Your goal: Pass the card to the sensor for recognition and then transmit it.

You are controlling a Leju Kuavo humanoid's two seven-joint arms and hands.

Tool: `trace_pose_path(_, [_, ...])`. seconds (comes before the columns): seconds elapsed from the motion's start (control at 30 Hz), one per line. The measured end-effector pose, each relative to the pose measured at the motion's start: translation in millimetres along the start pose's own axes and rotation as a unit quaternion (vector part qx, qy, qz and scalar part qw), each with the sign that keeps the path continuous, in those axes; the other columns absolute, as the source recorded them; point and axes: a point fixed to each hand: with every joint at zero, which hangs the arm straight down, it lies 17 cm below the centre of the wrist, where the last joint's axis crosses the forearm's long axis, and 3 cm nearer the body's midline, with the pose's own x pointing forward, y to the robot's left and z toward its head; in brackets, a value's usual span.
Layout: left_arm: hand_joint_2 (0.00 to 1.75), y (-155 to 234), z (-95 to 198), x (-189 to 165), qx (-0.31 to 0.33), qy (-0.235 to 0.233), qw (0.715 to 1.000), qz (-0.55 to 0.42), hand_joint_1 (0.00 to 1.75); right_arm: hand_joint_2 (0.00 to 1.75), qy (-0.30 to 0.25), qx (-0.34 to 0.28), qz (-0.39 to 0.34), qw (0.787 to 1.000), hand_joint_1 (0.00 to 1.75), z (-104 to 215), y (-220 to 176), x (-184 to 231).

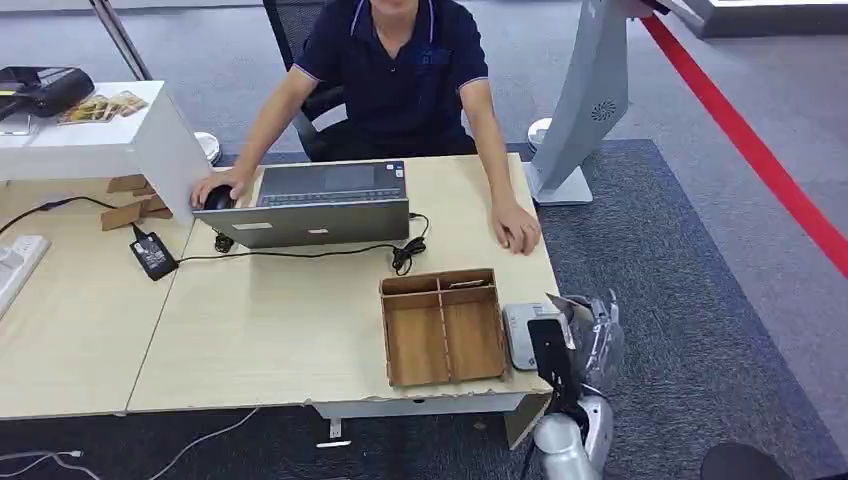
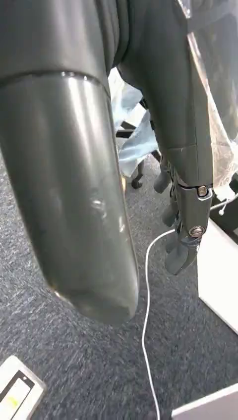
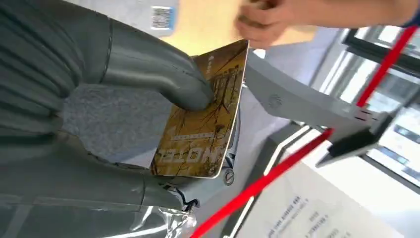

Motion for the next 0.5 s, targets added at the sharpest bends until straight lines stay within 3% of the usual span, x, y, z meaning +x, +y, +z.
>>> trace_pose_path(0.27, [0.00, 0.2, 0.3, 5.6, 0.001, -0.011, 1.000, -0.002, 0.00, 1.75, -0.058, -0.023, -0.025, 0.998, 1.75, -19.4, -10.2, 52.5])
trace_pose_path(0.5, [0.00, 0.7, 0.3, 9.7, 0.001, -0.017, 1.000, -0.004, 0.00, 1.75, -0.086, -0.006, -0.029, 0.996, 1.75, -20.4, 3.1, 82.4])
